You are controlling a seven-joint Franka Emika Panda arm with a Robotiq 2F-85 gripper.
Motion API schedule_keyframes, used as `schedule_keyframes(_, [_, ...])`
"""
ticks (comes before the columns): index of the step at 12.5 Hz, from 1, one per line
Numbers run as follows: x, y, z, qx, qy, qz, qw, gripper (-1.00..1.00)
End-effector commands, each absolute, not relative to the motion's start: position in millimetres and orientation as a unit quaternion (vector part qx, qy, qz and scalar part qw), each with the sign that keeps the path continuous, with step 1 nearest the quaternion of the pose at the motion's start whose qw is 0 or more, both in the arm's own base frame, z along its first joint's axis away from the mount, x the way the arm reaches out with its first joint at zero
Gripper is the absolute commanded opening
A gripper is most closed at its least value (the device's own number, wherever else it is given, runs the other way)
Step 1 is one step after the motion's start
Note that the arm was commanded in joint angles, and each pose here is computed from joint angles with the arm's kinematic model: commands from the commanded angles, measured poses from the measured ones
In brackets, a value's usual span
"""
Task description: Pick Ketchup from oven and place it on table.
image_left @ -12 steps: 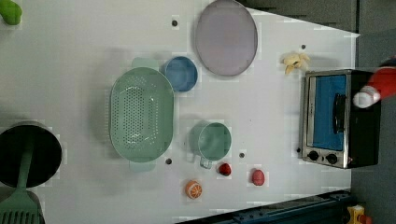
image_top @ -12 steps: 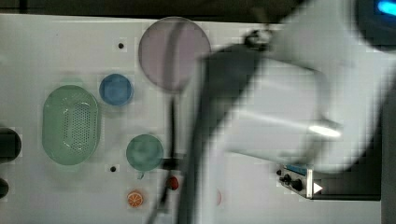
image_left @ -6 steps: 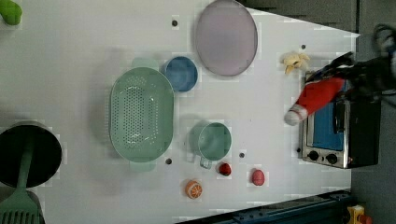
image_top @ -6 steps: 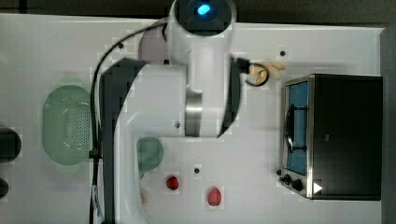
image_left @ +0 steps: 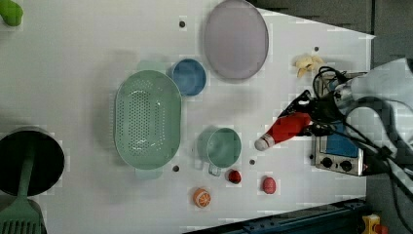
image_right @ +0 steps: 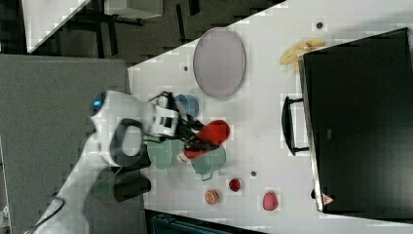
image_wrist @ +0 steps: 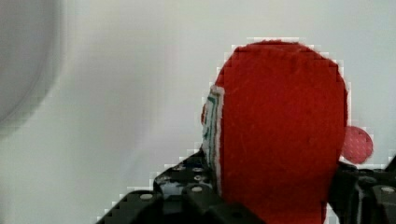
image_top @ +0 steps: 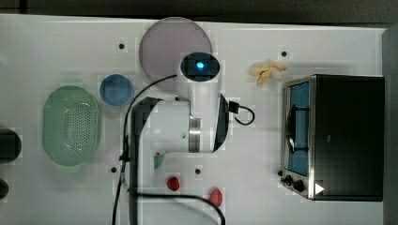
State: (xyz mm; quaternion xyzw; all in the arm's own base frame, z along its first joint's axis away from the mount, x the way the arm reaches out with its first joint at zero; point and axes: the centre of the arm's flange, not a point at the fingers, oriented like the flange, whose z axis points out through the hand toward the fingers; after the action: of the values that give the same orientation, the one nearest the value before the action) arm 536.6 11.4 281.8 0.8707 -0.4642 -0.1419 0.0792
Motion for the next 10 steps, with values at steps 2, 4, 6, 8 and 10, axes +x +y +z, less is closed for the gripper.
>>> schedule_keyframes(2, [535, -19, 251, 0.853, -0.513, -0.081, 0.056, 0.24])
schedule_keyframes(4, [529, -17, 216, 0.855, -0.510, -0.069, 0.061, 0.24])
schedule_keyframes(6, [526, -15, 191, 0.857, -0.507, -0.065, 0.066, 0.49])
schedule_keyframes(8, [527, -15, 188, 0.857, -0.508, -0.060, 0.065, 1.00])
schedule_keyframes(10, [532, -15, 203, 0.858, -0.509, -0.051, 0.055, 1.00])
